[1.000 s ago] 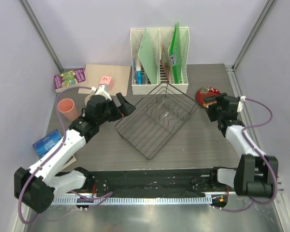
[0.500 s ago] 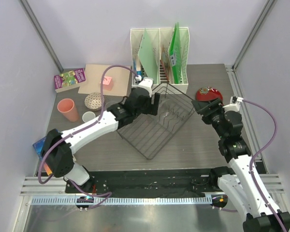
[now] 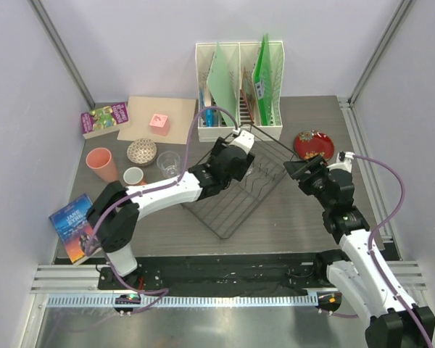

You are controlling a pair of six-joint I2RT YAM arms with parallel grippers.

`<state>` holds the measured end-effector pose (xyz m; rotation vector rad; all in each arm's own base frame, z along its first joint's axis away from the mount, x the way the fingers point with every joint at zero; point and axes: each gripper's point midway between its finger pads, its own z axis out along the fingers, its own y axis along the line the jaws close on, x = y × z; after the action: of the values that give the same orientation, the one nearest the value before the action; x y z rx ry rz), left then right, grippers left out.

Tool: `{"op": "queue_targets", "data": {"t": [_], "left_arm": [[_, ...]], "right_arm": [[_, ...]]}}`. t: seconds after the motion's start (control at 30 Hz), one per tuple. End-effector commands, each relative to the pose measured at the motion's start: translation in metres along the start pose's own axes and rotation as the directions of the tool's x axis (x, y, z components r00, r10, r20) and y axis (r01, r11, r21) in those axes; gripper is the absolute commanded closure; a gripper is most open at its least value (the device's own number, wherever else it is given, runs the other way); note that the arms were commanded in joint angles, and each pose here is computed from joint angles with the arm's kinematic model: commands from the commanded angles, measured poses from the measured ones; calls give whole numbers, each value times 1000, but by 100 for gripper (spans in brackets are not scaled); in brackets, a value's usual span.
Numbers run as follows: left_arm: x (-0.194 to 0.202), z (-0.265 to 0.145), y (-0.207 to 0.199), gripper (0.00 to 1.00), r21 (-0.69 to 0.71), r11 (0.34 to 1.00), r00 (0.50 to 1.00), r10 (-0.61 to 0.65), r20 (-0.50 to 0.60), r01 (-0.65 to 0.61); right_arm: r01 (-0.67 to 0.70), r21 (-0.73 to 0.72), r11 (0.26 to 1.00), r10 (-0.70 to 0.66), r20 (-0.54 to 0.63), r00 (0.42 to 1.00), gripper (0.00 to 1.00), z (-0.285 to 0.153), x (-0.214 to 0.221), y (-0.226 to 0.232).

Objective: Unload the mixed dishes from the dish rack
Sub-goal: Pick up the plate from the dish rack.

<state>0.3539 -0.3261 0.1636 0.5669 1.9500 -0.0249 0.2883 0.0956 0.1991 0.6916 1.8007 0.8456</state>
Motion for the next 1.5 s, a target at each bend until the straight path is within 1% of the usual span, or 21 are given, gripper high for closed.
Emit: {"op": "queue_targets", "data": {"t": [0.0,0.1,0.2,0.23,0.3,0.33,0.43,0.7,0.8,0.83,0.9,1.0,1.03,1.07,1.17,1.27,1.3,1.37,1.4,1.43,1.47], "left_arm": [[-10,23,-6,23,-40,999,999,11,47,-9],[1,37,-11,30,-51,998,999,28,24,-26],[7,44,-16,43,-46,998,999,30,20,-29],[8,45,-17,51,-46,999,999,28,23,-27],[7,44,-17,56,-46,999,999,21,30,-19],[10,43,-16,60,-46,999,999,21,28,-19],[4,37,-13,66,-48,999,999,2,53,0],[-21,16,-6,67,-54,999,994,-1,111,7],[-26,10,-4,69,-56,998,992,1,123,6],[-28,8,-3,74,-57,998,992,2,127,5],[-31,4,-2,78,-57,998,991,1,135,7],[-34,1,-2,88,-58,998,990,6,142,3],[-34,1,-1,96,-59,998,990,7,141,1],[-37,-1,-1,100,-58,998,989,3,148,5],[-47,-10,0,100,-58,998,984,-6,179,16],[-68,-29,6,100,-82,997,973,15,229,4],[-81,-42,8,100,-100,995,964,36,264,-10],[-93,-57,10,100,-127,991,953,73,296,-37],[-103,-68,4,100,-127,991,939,75,335,-34],[-107,-79,11,100,-172,982,930,129,344,-73],[-110,-87,6,100,-175,981,921,143,361,-84]], "right_arm": [[13,-33,999,-13,11,1000,30,3,-3,7],[17,-24,1000,-17,5,1000,30,5,-1,4],[25,-24,999,-25,8,1000,30,5,-2,4],[26,-19,999,-26,9,1000,30,5,-1,3],[29,-15,999,-29,8,1000,30,5,-1,1],[30,-15,999,-30,8,1000,30,5,-1,1],[33,-7,999,-33,8,999,30,6,0,-2],[25,12,1000,-25,-8,1000,30,8,6,-9],[24,16,1000,-24,-10,1000,30,8,6,-11],[23,16,1000,-22,-10,1000,30,8,7,-12],[24,15,1000,-24,-11,1000,30,8,7,-12],[21,15,1000,-21,-11,1000,30,8,7,-12],[25,12,1000,-25,-10,1000,30,7,7,-11],[25,10,1000,-24,-7,1000,30,7,6,-10],[31,0,1000,-31,4,1000,30,6,3,-6],[42,0,999,-42,16,999,30,5,-2,-3],[43,2,999,-43,16,999,30,5,-3,-3],[50,-3,999,-50,22,999,30,5,-5,0],[53,0,999,-53,24,998,30,5,-6,0],[53,1,999,-53,23,998,30,5,-6,0],[52,-1,999,-52,23,998,30,5,-5,0]]}}
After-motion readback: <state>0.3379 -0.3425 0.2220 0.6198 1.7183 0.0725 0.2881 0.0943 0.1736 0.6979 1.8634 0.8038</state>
